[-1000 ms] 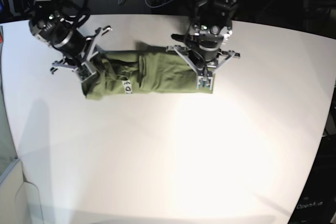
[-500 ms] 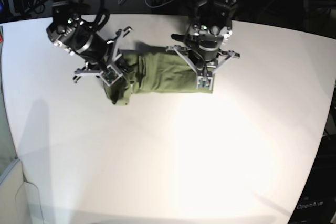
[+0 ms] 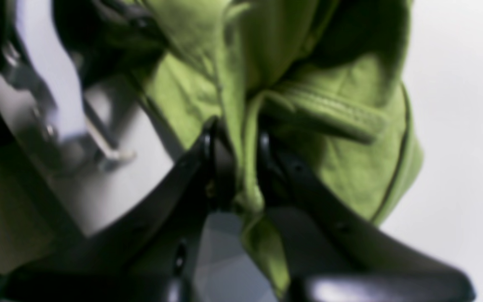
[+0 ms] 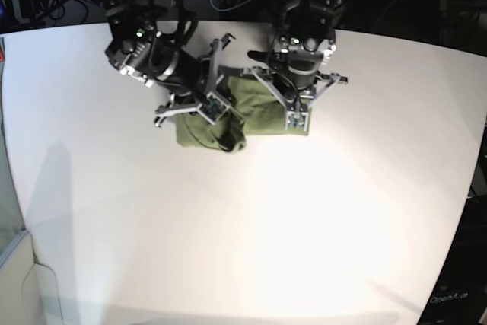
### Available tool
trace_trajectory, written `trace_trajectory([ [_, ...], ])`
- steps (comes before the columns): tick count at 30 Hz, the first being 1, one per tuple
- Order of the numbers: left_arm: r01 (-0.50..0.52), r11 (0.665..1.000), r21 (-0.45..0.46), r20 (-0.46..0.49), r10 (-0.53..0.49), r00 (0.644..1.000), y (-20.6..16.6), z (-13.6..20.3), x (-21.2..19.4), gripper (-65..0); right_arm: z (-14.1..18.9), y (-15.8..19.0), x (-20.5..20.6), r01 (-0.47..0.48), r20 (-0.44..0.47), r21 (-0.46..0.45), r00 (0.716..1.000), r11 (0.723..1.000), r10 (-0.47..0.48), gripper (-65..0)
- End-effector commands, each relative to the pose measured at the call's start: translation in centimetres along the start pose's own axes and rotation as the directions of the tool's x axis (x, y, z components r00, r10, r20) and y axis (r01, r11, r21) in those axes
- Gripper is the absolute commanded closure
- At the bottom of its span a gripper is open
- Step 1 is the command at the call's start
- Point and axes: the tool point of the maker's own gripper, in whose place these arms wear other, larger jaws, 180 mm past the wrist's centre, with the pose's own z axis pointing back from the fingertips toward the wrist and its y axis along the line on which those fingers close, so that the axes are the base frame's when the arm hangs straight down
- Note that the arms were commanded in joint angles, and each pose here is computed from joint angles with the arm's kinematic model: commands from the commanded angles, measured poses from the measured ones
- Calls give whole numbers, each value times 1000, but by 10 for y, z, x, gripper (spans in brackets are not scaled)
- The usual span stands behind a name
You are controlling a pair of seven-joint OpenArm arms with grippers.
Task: Fold the T-shirt properly
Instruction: 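Fold the held end with the right gripper over toward the left gripper, then open the left gripper and lift it off the bundle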
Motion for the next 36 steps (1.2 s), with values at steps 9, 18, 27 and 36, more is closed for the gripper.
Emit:
trace_trajectory([
  [9,-6,1000,-10,-9,6,1000,-4,1,1,-5,-8,15,39,-15,95,39,995,999,11,-7],
  [18,-5,1000,-11,-4,5,1000,-4,1,1,-5,-17,15,69,-41,118,43,992,998,35,-6],
  [27,-9,1000,-9,16,9,1000,-3,2,7,-5,-17,16,71,-40,121,46,992,998,34,-6],
  [36,-12,1000,-7,83,13,996,-2,3,23,-5,-17,16,70,-41,120,45,992,998,35,-4],
])
